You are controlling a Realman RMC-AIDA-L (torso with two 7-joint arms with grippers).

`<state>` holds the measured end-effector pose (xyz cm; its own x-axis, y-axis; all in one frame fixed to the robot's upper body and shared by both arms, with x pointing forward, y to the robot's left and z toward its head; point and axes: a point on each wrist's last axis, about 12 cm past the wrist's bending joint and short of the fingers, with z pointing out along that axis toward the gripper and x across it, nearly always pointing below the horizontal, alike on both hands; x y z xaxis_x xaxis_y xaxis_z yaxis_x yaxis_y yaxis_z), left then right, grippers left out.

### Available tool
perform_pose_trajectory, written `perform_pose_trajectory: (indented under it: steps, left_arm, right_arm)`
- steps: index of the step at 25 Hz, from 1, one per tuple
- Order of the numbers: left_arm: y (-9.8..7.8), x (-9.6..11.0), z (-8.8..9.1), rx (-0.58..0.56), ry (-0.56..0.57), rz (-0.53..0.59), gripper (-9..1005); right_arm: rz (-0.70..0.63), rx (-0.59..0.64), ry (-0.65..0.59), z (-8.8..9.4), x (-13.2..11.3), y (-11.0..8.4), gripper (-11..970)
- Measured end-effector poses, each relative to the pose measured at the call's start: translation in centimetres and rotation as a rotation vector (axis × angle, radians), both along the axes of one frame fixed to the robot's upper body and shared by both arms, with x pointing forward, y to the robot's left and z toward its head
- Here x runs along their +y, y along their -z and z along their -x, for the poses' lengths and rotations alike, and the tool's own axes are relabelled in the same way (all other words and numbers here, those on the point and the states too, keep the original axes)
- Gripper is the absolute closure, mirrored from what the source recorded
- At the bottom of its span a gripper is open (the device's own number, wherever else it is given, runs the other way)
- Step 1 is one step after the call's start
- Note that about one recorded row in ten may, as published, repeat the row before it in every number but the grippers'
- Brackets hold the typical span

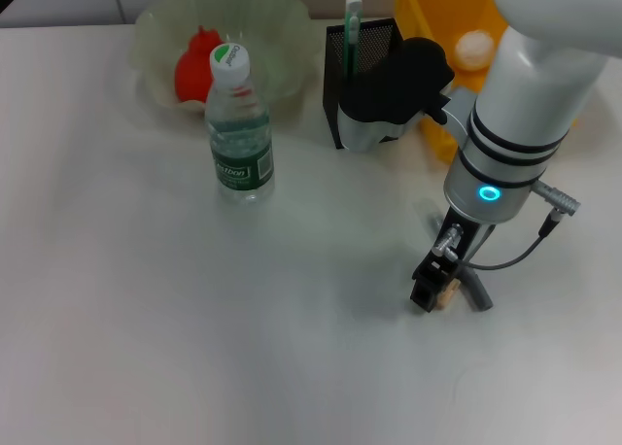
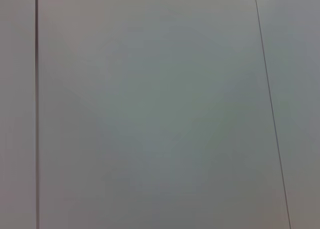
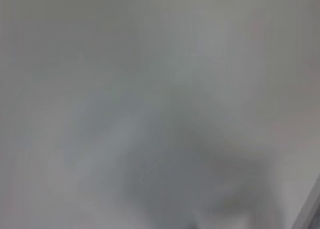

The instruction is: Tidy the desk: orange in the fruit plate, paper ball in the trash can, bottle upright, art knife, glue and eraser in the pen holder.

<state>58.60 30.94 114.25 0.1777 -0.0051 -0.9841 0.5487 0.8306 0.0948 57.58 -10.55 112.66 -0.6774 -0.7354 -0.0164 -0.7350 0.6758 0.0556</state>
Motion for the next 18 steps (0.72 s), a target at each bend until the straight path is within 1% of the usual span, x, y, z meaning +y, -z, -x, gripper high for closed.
perform_pose_trajectory:
  steps: [10, 15, 18]
  left_arm:
    - [-0.02, -0.10, -0.06, 0.000, 0.002, -0.001, 223]
    - [-0.03, -0.09, -0.05, 0.000, 0.003, -0.001, 223]
    - [-0.05, -0.12, -0.03, -0.002, 0.006, 0.000, 223]
  right_arm:
    - [-0.003, 0.003, 0.008, -0.03, -0.12, 0.03, 444]
    - [-0.005, 0.007, 0.016, -0.01, -0.25, 0.10, 472]
    - [-0.018, 0.012, 0.035, -0.11, -0.46, 0.06, 518]
